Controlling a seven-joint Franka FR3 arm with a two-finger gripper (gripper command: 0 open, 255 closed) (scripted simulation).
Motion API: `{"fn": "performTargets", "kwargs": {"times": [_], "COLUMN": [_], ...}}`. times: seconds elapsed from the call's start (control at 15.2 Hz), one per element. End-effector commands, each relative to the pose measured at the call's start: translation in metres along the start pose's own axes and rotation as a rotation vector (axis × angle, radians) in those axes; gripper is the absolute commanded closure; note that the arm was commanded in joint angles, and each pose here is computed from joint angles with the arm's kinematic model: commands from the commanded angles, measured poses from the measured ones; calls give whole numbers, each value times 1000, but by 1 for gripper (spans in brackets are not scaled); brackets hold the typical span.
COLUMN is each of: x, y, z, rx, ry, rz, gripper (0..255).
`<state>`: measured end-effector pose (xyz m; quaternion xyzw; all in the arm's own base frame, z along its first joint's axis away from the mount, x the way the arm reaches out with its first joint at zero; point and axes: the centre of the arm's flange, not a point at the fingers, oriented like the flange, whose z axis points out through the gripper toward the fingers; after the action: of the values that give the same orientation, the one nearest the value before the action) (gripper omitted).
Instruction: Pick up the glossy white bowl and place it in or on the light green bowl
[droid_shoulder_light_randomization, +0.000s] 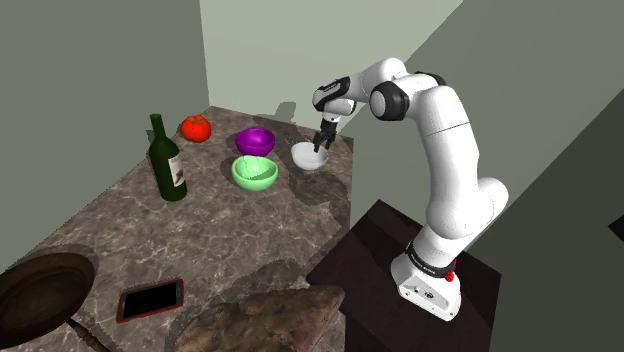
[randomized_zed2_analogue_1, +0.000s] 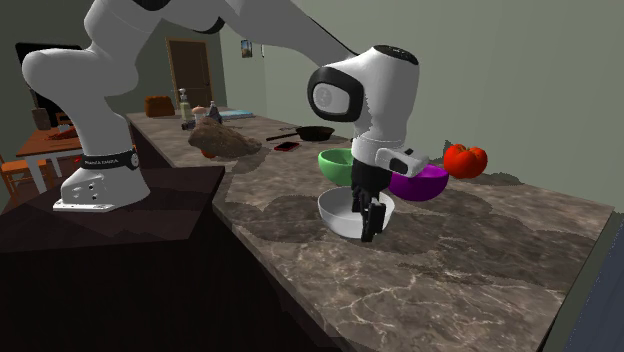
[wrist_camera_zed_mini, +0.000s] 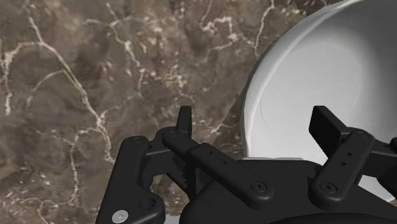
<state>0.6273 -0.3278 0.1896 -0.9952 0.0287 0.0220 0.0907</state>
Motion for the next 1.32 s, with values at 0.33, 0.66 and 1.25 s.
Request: {"fn": "performTargets", "kwargs": {"times": [0.33, 0.66, 1.25], "x": [0, 0, -1], "y": [0, 0, -5], "z": [1, 1, -25], "rx": [0, 0, 0], "ry": [0, 0, 0], "rz": [0, 0, 0], "gripper": [255, 255, 255]}}
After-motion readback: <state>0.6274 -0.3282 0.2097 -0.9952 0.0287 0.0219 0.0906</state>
